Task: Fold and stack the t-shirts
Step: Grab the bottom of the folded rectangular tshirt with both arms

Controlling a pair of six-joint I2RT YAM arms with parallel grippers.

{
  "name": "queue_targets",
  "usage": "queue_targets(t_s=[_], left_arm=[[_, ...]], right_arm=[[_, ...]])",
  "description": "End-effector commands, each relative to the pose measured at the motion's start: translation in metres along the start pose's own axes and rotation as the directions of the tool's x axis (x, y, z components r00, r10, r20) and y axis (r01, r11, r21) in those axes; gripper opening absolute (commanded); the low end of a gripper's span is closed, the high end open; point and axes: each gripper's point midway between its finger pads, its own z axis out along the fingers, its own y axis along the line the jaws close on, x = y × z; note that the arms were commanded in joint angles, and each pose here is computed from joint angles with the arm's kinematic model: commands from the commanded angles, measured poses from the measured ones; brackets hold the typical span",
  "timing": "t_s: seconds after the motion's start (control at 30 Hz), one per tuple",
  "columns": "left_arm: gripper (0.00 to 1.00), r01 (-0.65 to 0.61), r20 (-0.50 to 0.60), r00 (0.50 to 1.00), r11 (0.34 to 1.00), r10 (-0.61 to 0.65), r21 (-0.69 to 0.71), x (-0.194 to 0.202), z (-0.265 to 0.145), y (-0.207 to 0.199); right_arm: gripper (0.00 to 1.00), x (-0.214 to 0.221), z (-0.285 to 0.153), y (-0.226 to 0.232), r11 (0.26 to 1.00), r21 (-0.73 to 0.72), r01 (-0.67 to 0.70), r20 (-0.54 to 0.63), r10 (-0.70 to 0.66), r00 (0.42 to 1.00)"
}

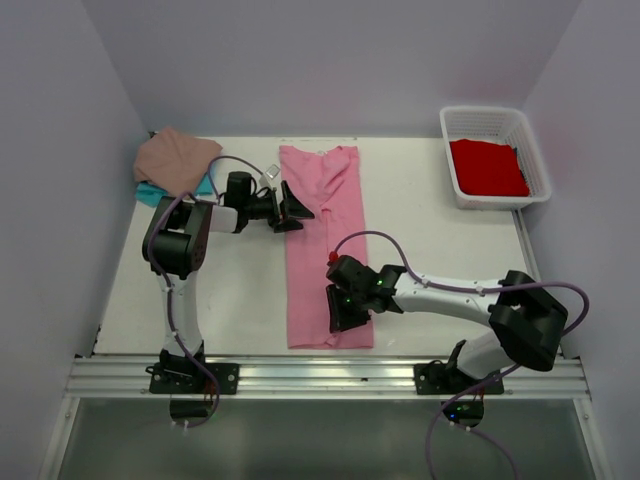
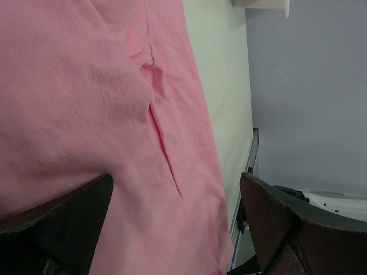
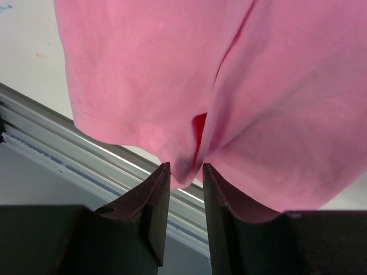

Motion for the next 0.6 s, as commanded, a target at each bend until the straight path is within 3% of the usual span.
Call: queue_targets(t_s=[0.0,0.57], left_arm=[[1.0,0.084,-0.017,0.996,0.982,-0.088,-0.172,0.032,0.001,0.061],[1.0,0.097,-0.025,0.994,0.98,-0.103,-0.174,0.036,0.002,0.067]], right_arm=[[0.33,-0.011,-0.002,0.023,0.996,-0.086,0.005,0.028,-0.003,1.0],[0.25,0.0,0.003,0.027,0.992,-0.126,-0.013,-0.014,0.011,1.0]])
